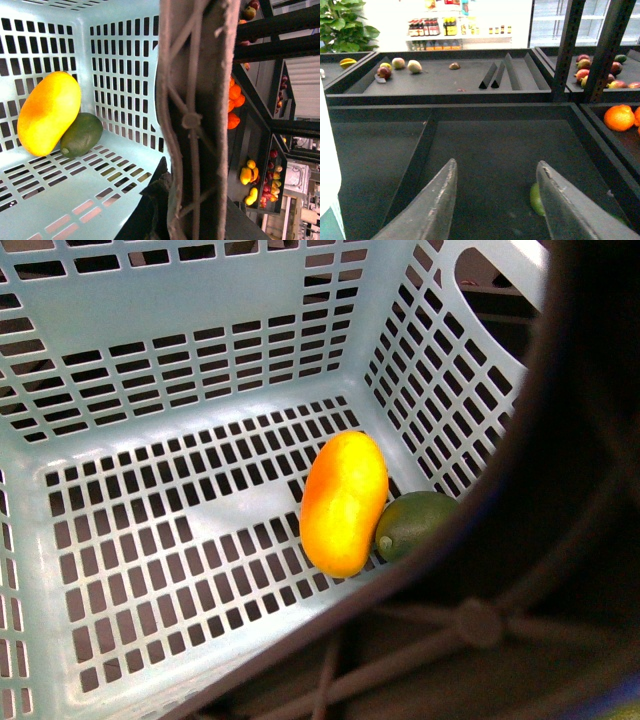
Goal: Pick mango and avocado into basket
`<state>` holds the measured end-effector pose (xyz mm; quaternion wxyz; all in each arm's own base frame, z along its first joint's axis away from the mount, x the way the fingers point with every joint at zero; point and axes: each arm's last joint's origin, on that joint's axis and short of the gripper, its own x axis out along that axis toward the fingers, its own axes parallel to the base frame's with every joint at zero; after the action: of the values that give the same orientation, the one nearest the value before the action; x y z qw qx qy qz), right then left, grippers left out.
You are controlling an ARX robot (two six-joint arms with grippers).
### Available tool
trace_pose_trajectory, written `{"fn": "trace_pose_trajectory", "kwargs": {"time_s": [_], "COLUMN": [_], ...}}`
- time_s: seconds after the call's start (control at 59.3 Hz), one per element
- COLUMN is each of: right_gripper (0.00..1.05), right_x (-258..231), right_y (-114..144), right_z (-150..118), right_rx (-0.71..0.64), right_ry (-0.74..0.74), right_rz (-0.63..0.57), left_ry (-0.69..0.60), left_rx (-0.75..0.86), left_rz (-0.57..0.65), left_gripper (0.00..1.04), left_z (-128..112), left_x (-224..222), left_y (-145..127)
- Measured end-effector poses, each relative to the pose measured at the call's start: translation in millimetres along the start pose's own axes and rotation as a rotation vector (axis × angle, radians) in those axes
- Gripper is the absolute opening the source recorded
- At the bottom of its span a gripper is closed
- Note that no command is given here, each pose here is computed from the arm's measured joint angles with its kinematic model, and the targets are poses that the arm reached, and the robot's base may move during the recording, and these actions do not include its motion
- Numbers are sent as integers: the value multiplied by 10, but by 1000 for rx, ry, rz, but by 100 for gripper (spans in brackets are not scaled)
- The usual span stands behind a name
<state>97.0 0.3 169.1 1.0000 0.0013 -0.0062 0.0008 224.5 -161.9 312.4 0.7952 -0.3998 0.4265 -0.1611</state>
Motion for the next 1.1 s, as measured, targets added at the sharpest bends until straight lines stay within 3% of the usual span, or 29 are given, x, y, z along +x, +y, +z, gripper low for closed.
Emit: {"fn": "trace_pose_trajectory", "kwargs": {"time_s": [0.068,0.304,0.489,0.641,0.743,1.097], "right_gripper": [66,98,96,96,96,96], "right_x": [0,0,0,0,-1,-1], "right_y": [0,0,0,0,0,0], "right_z": [0,0,0,0,1,1], "right_rx": [0,0,0,0,0,0], "right_ry": [0,0,0,0,-1,-1], "right_rz": [0,0,0,1,0,0], "left_ry": [1,0,-5,-287,-374,-398], "left_rx": [0,0,0,-155,-249,-396], "left_rz": [0,0,3,109,129,158], "left_gripper": [7,7,7,7,7,7], "left_z": [-1,0,0,27,146,665], "left_x": [1,1,1,73,170,729], "left_y": [1,1,1,-15,20,350]}}
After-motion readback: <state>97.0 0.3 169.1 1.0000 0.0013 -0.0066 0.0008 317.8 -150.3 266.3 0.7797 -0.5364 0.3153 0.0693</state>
